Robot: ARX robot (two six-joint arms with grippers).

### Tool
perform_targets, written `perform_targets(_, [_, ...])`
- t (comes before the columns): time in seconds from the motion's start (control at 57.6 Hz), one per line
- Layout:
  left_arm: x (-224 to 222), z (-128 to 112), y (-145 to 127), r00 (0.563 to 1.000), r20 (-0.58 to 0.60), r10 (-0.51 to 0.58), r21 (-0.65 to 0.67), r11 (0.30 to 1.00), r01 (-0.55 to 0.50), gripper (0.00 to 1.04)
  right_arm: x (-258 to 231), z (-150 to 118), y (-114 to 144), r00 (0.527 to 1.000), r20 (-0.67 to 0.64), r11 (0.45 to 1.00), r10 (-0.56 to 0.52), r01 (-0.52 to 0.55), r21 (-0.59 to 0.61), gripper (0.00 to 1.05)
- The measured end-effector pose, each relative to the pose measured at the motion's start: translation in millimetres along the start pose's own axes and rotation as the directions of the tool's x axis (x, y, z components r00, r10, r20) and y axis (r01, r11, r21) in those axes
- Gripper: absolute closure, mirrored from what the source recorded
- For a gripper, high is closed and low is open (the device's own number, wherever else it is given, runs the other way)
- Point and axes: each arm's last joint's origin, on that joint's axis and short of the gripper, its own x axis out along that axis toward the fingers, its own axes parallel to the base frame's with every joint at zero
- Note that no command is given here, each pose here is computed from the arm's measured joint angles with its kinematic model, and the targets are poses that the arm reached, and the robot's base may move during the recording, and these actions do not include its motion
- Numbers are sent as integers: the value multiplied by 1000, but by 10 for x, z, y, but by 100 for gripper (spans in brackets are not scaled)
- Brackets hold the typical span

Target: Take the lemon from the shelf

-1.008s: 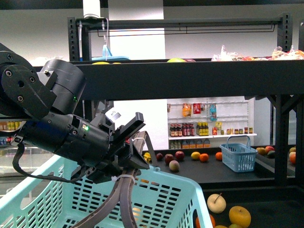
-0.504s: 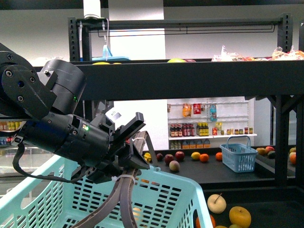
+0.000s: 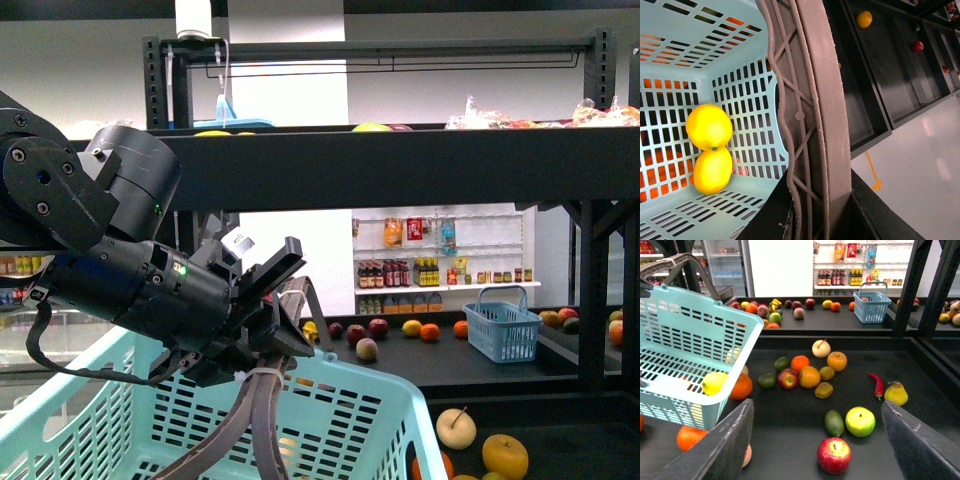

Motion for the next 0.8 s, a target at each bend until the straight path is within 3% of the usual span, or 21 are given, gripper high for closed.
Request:
perform_targets(0.07, [0,0,0,1000,1,1,0,1000,-1,85,0,0,0,1000,0,1000,0,0,0,10])
perform_targets(0.139, [21,30,-5,996,75,57,-16,998,-56,85,0,0,0,1000,0,1000,0,0,0,1])
perform_targets(0.261, [19,84,-7,979,157,127,-90,990,-113,85,0,0,0,1000,0,1000,0,0,0,2])
perform_targets(0.382, [-68,242,89,933,289,213,-203,966,-157,85,0,0,0,1000,0,1000,0,0,0,2])
perform_targets(0.521, [-331,491,364,811,454,369,-420,892,-170,85,0,0,0,1000,0,1000,0,0,0,2])
perform_targets(0.626, [-645,659,637,668,570,479,-572,814,-96,85,0,0,0,1000,0,1000,0,0,0,2])
perform_targets(0.799, [-1072,775,956,487,637,598,-689,724,11,86,0,0,0,1000,0,1000,0,0,0,2])
